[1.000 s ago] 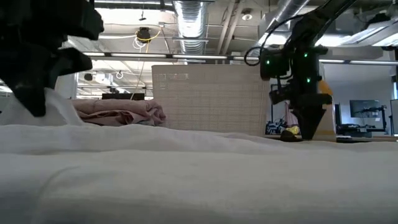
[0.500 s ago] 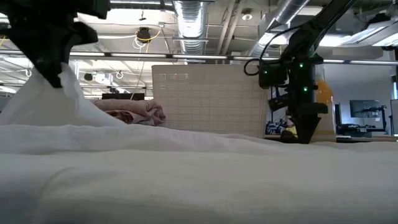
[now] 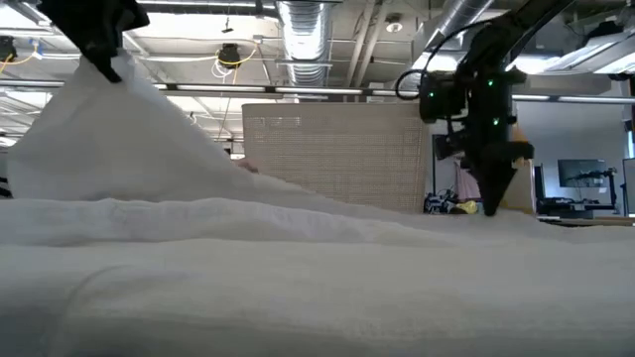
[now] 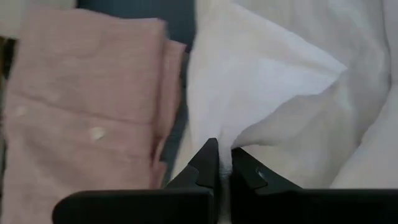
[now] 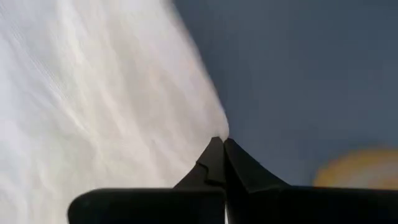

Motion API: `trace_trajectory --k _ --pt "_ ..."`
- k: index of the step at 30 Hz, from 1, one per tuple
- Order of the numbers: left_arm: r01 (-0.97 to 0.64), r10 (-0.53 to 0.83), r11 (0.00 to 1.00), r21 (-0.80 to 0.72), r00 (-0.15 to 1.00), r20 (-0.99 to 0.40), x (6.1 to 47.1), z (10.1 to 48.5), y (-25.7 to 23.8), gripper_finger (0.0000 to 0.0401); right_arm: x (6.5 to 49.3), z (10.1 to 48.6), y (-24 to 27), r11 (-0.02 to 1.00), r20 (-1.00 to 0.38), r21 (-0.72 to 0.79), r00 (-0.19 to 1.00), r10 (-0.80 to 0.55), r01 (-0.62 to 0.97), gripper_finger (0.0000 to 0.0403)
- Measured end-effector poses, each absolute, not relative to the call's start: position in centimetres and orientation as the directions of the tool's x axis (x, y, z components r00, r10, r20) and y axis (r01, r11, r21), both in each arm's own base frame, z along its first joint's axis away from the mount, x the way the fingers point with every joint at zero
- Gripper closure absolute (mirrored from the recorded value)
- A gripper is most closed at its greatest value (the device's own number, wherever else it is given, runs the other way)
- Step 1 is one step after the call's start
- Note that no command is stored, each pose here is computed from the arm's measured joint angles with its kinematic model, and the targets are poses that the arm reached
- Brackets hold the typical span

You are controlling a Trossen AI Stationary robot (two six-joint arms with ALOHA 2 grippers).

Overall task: Fold Laundry from Bin
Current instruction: Fold the white shirt

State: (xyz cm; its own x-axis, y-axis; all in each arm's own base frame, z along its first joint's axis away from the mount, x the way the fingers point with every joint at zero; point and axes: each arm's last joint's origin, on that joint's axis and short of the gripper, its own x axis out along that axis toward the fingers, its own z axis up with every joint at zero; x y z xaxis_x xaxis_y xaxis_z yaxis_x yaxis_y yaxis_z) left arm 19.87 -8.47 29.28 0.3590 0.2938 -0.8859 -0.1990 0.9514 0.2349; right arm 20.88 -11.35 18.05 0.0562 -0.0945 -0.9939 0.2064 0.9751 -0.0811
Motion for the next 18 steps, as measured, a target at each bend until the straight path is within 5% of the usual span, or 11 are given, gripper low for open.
trace_trajectory --k 18 --pt "-0.194 0.288 0.955 0.226 0.410 -0.865 17.1 34.7 -0.7 0.0401 18.5 22.8 -3.4 0.913 -0.984 -0.167 -0.005 -0.178 0.373 0.0395"
